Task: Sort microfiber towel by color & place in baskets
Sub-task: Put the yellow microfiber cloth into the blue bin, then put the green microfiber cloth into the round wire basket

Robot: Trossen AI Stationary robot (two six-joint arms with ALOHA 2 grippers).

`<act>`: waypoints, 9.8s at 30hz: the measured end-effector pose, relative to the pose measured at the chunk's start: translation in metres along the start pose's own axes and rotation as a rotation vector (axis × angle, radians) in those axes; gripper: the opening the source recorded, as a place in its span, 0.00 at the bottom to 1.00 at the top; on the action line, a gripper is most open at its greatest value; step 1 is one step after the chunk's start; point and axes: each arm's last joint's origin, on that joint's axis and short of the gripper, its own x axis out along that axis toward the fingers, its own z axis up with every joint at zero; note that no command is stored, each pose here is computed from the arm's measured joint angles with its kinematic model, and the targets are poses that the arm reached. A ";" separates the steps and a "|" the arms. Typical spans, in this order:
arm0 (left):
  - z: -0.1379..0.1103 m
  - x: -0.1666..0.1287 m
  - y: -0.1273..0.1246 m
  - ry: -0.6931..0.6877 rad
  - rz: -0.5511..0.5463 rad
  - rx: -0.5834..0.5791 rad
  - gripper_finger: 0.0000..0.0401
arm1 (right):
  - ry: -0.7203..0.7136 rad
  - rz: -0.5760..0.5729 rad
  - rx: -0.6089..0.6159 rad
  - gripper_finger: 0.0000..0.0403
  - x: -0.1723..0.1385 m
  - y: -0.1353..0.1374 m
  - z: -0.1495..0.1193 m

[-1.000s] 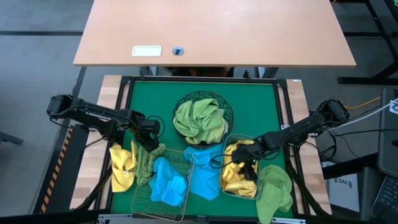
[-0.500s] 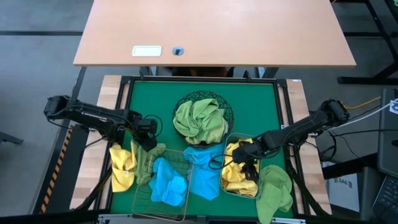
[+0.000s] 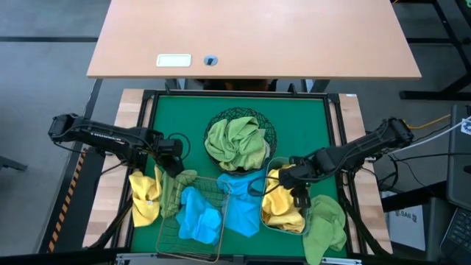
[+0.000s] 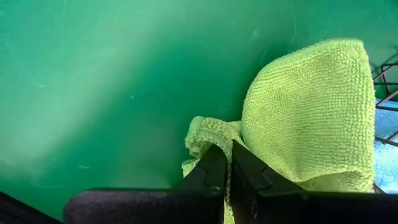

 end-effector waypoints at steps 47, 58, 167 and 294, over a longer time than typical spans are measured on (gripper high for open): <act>0.001 -0.001 -0.001 -0.025 0.005 0.008 0.00 | 0.024 0.063 -0.303 0.47 -0.006 0.026 0.000; 0.001 -0.001 -0.001 -0.028 0.006 0.007 0.00 | 0.027 0.079 -0.259 0.47 -0.006 0.026 0.000; 0.176 -0.228 -0.139 -1.461 -0.390 0.492 0.00 | -0.175 -0.293 -0.526 0.92 -0.121 0.019 -0.028; 0.122 -0.151 -0.235 -0.836 -0.177 0.733 0.25 | 0.027 -0.167 0.052 0.92 0.058 0.158 -0.140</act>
